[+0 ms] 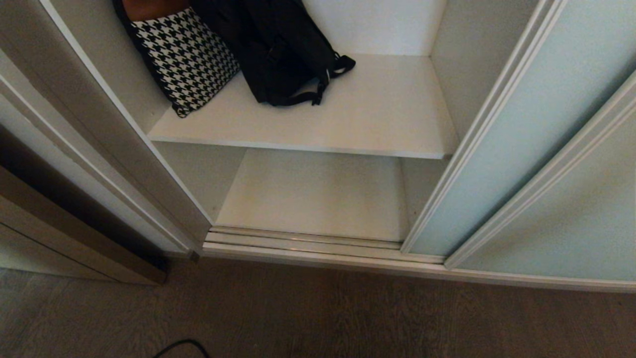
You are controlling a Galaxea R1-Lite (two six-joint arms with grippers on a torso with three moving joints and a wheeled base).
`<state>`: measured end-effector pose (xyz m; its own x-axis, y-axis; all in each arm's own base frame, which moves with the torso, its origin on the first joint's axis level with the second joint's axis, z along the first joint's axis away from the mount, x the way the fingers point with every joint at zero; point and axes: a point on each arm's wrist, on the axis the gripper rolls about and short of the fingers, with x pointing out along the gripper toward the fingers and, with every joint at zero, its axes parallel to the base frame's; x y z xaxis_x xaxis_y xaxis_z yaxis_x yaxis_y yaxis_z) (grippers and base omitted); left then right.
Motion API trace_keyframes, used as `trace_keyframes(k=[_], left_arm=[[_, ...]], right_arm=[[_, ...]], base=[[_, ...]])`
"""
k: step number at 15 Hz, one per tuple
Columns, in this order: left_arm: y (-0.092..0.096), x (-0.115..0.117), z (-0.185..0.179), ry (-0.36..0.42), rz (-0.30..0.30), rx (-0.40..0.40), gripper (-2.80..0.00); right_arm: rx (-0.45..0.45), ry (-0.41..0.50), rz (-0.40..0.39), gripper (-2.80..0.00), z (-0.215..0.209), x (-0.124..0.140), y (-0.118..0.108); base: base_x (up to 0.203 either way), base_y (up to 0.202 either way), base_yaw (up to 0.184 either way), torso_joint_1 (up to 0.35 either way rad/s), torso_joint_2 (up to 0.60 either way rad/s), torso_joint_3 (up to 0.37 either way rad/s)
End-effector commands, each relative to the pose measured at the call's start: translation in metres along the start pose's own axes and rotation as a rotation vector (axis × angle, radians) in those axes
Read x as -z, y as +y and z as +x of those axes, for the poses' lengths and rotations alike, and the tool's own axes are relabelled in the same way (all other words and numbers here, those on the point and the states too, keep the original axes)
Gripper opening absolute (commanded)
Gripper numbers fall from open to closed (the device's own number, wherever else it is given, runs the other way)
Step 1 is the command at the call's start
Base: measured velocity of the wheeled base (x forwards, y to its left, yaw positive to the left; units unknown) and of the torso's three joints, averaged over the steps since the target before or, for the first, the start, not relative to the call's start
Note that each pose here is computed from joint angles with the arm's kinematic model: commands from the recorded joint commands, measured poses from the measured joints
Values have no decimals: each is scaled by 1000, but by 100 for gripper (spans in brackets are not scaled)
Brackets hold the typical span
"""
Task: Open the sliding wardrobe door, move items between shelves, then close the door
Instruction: Close the door
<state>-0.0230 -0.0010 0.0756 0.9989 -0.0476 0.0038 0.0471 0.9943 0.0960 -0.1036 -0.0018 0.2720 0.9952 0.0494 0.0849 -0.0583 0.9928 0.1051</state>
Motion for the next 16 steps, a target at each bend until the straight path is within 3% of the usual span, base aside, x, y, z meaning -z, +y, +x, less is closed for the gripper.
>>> trace_keyframes(k=[1, 3, 5, 6, 9, 12, 13, 16], left_arm=[[0, 0, 0, 2, 1, 0, -280], [0, 0, 0, 2, 1, 2, -280], [0, 0, 0, 2, 1, 0, -280], [0, 0, 0, 1, 1, 1, -280], [0, 0, 0, 2, 1, 0, -280], [0, 0, 0, 2, 1, 0, -280], [0, 0, 0, 2, 1, 0, -280], [0, 0, 0, 1, 1, 0, -280]], right_arm=[[14, 67, 53, -280, 38, -41, 2], [95, 54, 154, -280, 61, -72, 3], [211, 17, 200, -280, 76, -92, 2], [259, 3, 207, -280, 83, -96, 2], [288, 8, 218, -280, 102, -100, 1], [364, 1, 286, -280, 119, -99, 0], [376, 8, 280, -280, 120, -97, 0], [221, 47, 257, -280, 123, -96, 5]], base=[[0, 0, 0, 0, 0, 0], [0, 0, 0, 0, 0, 0], [0, 0, 0, 0, 0, 0], [0, 0, 0, 0, 0, 0], [0, 0, 0, 0, 0, 0], [0, 0, 0, 0, 0, 0], [0, 0, 0, 0, 0, 0], [0, 0, 0, 0, 0, 0]])
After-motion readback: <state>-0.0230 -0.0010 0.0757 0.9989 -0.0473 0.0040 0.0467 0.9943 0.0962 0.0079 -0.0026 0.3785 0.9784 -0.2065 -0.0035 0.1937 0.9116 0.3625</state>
